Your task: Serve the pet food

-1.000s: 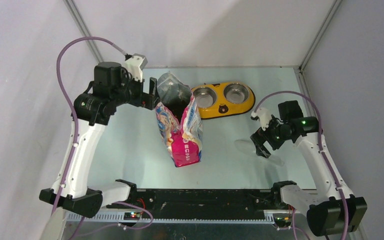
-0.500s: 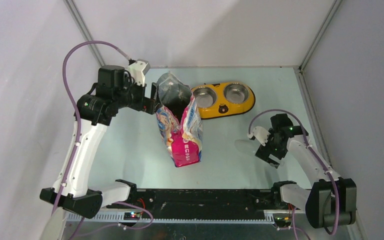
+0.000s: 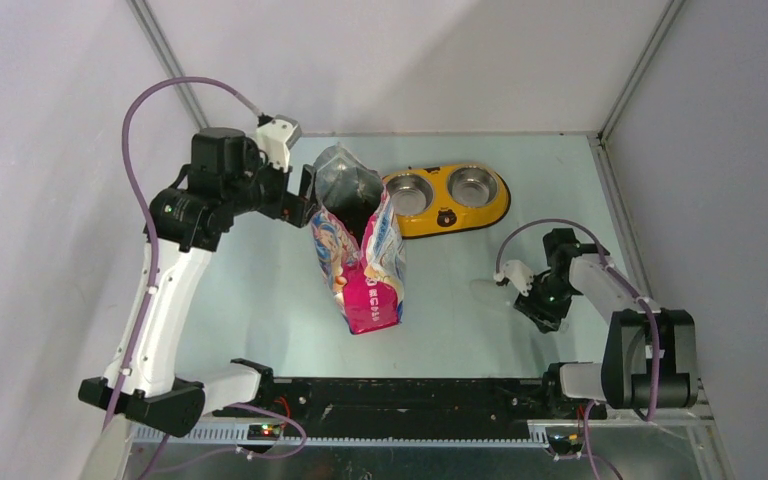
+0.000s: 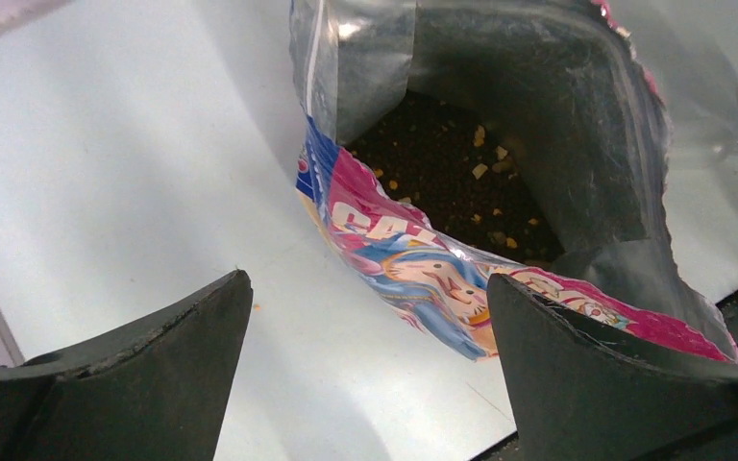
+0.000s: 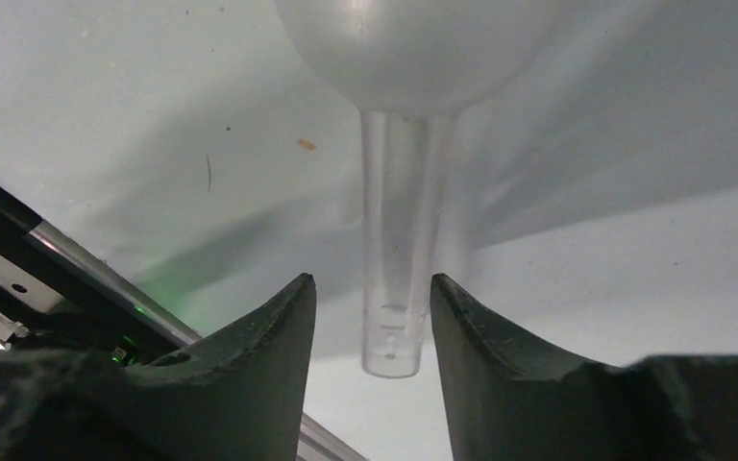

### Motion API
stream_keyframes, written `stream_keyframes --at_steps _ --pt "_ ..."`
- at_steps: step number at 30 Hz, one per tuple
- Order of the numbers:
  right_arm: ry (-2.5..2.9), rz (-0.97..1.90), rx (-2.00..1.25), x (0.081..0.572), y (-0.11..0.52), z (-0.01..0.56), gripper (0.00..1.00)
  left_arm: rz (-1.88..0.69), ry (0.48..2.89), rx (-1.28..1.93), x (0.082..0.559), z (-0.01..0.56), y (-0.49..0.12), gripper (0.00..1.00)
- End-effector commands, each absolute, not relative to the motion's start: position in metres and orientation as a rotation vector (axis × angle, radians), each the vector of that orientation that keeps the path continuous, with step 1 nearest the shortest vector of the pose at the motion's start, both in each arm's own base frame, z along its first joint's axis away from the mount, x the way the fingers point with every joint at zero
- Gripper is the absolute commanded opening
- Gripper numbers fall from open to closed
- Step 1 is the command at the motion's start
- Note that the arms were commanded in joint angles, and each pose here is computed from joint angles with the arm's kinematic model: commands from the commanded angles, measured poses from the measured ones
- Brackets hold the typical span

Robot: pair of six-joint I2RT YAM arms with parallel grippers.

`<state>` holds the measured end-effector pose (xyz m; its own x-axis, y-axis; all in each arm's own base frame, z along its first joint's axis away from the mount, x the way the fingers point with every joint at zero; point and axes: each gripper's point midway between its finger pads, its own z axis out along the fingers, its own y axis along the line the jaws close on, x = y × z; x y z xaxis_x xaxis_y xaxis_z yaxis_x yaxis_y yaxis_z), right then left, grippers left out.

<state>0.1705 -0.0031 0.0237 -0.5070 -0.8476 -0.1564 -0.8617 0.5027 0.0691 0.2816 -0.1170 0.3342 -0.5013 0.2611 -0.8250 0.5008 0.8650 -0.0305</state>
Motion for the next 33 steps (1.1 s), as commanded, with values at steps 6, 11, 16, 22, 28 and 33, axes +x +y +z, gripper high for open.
stream_keyframes --at_steps 6,11,16,22,28,33 --pt "2.596 0.160 -1.437 0.202 -0.001 0.013 0.39 -0.270 1.913 0.634 0.287 0.390 -0.115 0.97" --pt "2.585 0.139 -1.430 0.205 0.002 0.009 0.38 -0.273 1.906 0.631 0.289 0.393 -0.116 0.96" --pt "2.583 0.096 -1.449 0.202 0.001 -0.001 0.38 -0.288 1.895 0.632 0.289 0.397 -0.118 0.95" --pt "2.561 0.098 -1.439 0.205 0.006 0.007 0.05 -0.309 1.868 0.653 0.287 0.405 -0.122 0.95" --pt "2.498 0.245 -1.300 0.212 0.037 0.073 0.00 -0.311 1.747 0.737 0.275 0.421 -0.127 0.93" --pt "2.321 0.517 -1.057 0.231 0.095 0.188 0.00 -0.240 1.460 0.978 0.250 0.435 -0.150 0.92"
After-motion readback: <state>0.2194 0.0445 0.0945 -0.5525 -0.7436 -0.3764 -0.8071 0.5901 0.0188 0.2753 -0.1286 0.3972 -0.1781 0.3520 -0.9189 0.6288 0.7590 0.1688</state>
